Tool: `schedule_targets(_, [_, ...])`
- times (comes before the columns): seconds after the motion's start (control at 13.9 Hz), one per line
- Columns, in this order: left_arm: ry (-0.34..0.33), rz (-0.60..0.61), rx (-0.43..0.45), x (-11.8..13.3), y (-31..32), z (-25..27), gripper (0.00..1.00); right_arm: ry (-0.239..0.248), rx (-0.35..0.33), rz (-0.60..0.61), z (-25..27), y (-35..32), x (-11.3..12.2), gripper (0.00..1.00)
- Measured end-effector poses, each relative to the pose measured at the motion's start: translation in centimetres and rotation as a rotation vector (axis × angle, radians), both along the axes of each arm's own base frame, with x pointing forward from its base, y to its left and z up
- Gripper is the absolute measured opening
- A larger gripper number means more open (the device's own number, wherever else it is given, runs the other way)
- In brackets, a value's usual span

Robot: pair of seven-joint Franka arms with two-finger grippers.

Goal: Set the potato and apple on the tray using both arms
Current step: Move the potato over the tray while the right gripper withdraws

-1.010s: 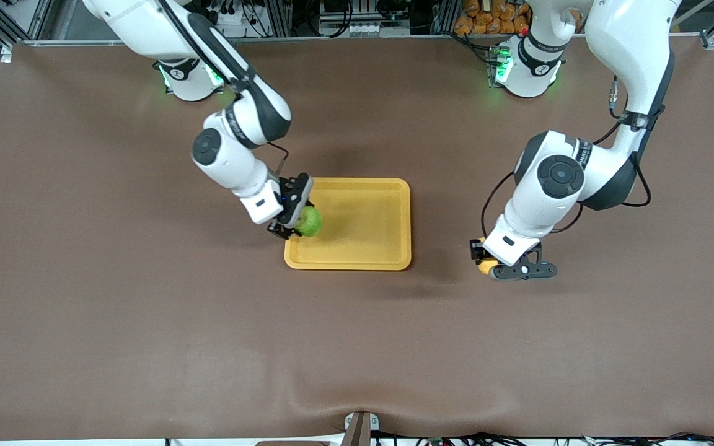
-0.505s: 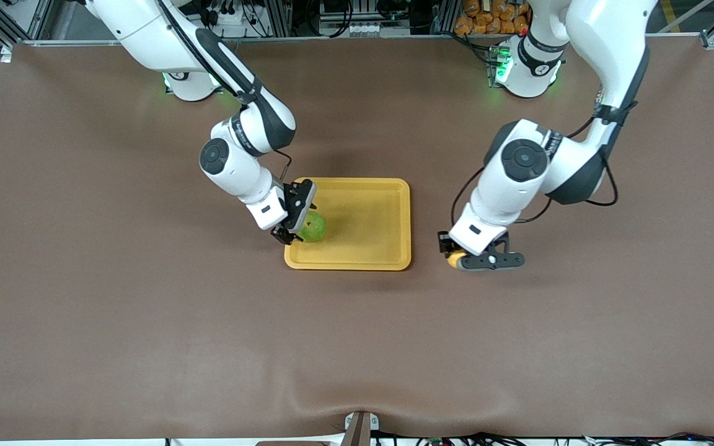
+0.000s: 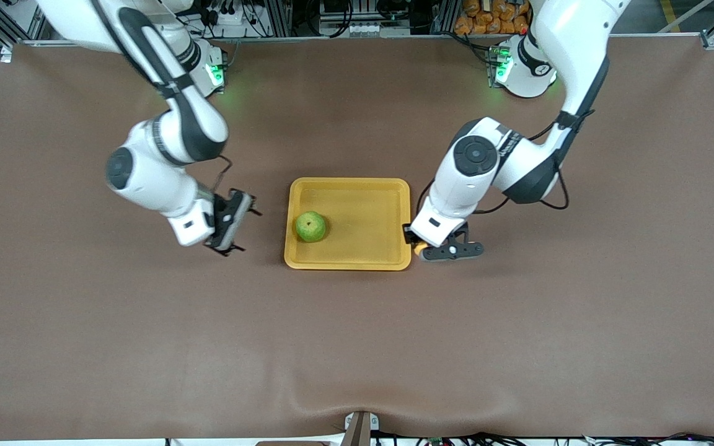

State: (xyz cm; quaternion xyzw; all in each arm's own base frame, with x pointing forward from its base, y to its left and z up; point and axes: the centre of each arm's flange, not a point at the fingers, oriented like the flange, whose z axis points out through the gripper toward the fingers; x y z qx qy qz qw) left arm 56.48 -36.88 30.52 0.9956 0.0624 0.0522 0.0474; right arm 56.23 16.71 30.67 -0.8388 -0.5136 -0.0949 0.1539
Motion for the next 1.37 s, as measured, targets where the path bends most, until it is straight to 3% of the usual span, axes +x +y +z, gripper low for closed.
schedule_targets(0.29, [0.047, 0.012, 0.003, -1.5, -2.8, -3.3, 0.5, -0.015, -0.031, -0.031, 2.8, -4.7, 0.9, 1.0])
schedule_targets(0.58, [0.061, 0.021, 0.022, -3.3, -6.6, -6.0, 0.5, 0.015, -0.093, -0.11, 7.6, -7.5, 0.5, 1.0])
schedule_targets(0.87, [0.013, 0.004, 0.106, -3.3, -6.5, -8.5, 0.5, 0.107, -0.188, -0.247, 15.1, -10.0, 0.2, 1.0])
schedule_targets(1.08, [0.011, -0.016, 0.118, -4.0, -7.2, -9.2, 0.5, 0.096, -0.271, -0.324, 21.9, -14.4, 1.0, 1.0])
schedule_targets(1.37, [0.011, -0.017, 0.121, -3.9, -7.2, -9.4, 0.5, 0.086, -0.275, -0.525, 25.7, -21.4, 0.7, 1.0])
